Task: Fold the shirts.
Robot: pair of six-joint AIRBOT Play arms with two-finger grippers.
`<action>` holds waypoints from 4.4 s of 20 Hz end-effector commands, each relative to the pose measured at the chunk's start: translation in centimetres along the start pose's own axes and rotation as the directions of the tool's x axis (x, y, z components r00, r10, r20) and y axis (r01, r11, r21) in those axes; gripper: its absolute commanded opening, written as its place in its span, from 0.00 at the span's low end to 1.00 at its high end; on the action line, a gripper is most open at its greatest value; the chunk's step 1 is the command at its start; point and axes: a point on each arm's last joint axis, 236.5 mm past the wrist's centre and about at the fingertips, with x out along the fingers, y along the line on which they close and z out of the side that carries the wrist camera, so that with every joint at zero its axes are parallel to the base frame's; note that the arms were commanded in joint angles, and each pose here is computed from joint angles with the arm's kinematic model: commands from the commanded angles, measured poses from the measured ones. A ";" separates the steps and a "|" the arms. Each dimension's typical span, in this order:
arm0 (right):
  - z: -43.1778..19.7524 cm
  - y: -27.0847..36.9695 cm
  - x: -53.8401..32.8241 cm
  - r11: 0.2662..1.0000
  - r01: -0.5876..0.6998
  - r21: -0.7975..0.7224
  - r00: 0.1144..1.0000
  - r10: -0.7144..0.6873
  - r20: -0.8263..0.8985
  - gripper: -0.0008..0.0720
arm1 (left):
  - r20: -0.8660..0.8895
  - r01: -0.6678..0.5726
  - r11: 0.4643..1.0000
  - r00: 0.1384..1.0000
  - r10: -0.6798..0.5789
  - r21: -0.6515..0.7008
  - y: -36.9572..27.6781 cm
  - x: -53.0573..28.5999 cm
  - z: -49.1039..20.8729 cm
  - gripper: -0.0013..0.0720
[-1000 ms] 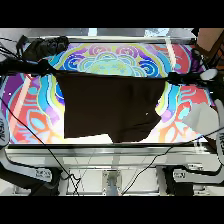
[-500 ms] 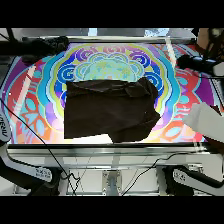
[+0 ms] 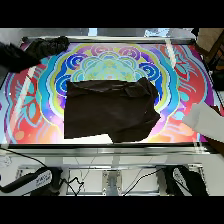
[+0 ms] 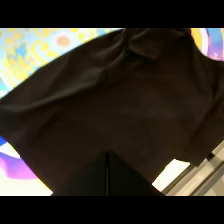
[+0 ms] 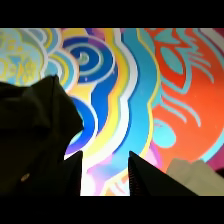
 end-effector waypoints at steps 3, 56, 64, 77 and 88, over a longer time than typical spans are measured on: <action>-16.9 3.9 3.0 0.980 -0.051 0.194 0.931 0.117 -0.347 0.48 | -0.232 0.000 0.973 0.971 -0.054 -0.230 0.5 4.6 -9.1 0.04; -26.2 11.3 22.8 0.681 -0.166 0.713 0.873 0.438 -0.214 0.04 | -0.412 -0.173 0.549 0.842 -0.349 -0.818 -1.6 18.7 -35.8 0.91; -26.2 11.6 22.6 0.676 -0.176 0.715 0.865 0.453 -0.216 0.04 | -0.322 -0.111 0.542 0.895 -0.310 -0.833 -0.7 20.0 -33.7 0.88; -26.2 11.6 22.6 0.676 -0.175 0.715 0.865 0.453 -0.216 0.04 | -0.276 -0.103 0.570 0.934 -0.227 -0.816 1.2 21.1 -32.6 0.47; -26.2 11.6 22.6 0.674 -0.176 0.718 0.865 0.454 -0.214 0.04 | -0.258 -0.031 0.614 0.923 -0.285 -0.788 -1.6 22.8 -32.1 0.04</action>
